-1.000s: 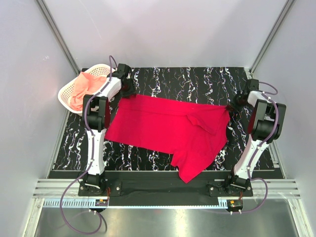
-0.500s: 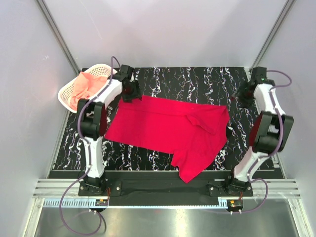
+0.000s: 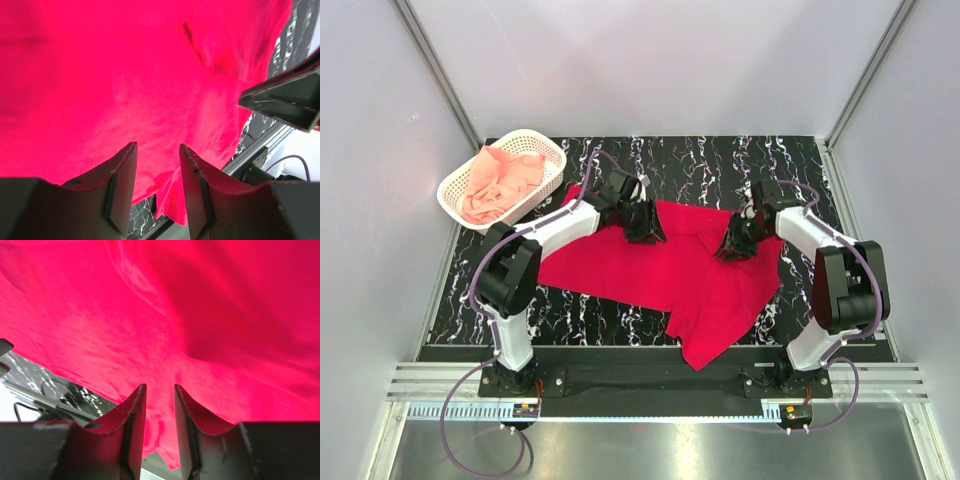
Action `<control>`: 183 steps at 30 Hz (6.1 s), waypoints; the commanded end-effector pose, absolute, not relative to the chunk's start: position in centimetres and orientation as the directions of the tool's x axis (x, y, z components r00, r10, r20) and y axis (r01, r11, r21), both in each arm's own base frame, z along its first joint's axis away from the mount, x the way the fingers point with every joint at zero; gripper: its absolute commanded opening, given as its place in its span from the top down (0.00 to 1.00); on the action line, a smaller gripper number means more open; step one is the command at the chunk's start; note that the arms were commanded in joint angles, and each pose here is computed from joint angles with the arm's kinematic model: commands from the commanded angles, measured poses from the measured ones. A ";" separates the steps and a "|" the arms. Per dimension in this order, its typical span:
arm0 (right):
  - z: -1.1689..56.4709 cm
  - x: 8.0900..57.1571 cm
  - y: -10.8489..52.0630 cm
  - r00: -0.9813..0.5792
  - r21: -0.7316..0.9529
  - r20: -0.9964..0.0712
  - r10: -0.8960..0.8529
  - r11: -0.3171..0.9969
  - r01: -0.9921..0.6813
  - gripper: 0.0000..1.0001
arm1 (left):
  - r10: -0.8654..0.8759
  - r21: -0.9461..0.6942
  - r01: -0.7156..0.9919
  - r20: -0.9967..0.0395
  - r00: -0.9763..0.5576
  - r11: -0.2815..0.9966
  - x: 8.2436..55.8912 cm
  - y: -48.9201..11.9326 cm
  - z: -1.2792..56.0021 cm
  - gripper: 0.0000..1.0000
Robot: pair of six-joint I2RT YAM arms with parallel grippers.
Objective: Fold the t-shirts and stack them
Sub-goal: Fold the tshirt
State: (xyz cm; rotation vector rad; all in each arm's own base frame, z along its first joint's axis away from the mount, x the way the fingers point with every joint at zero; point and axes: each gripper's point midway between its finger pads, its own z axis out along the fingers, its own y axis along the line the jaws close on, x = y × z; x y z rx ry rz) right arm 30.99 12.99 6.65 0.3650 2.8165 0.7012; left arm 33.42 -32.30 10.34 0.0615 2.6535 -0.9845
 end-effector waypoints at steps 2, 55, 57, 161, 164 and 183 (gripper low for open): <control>6.8 31.6 15.4 -0.944 0.527 -0.225 0.241 0.845 0.090 0.62 | -0.104 -0.680 0.178 -0.351 -0.931 0.711 33.6 -33.1 13.2 0.57; 7.6 33.9 19.5 -0.996 0.452 0.042 0.082 0.887 0.092 0.98 | -0.072 -0.634 0.170 -0.338 -0.939 0.755 32.0 -30.3 11.1 0.56; 7.2 33.3 20.0 -0.995 0.480 0.081 0.060 0.873 0.092 0.95 | -0.066 -0.633 0.173 -0.335 -0.940 0.754 31.9 -30.4 11.0 0.55; 3.4 30.1 6.2 -0.787 0.407 -0.018 0.616 0.724 0.557 0.55 | -0.090 -0.562 0.134 -0.353 -0.931 0.816 37.8 -26.8 11.4 0.41; 2.8 30.6 6.4 -0.791 0.425 -0.013 0.611 0.720 0.549 0.55 | -0.085 -0.557 0.130 -0.344 -0.935 0.820 37.1 -26.7 10.8 0.41; 3.3 31.0 5.9 -0.784 0.395 -0.019 0.621 0.725 0.565 0.91 | -0.072 -0.529 0.151 -0.377 -0.924 0.835 37.0 -26.0 11.6 0.41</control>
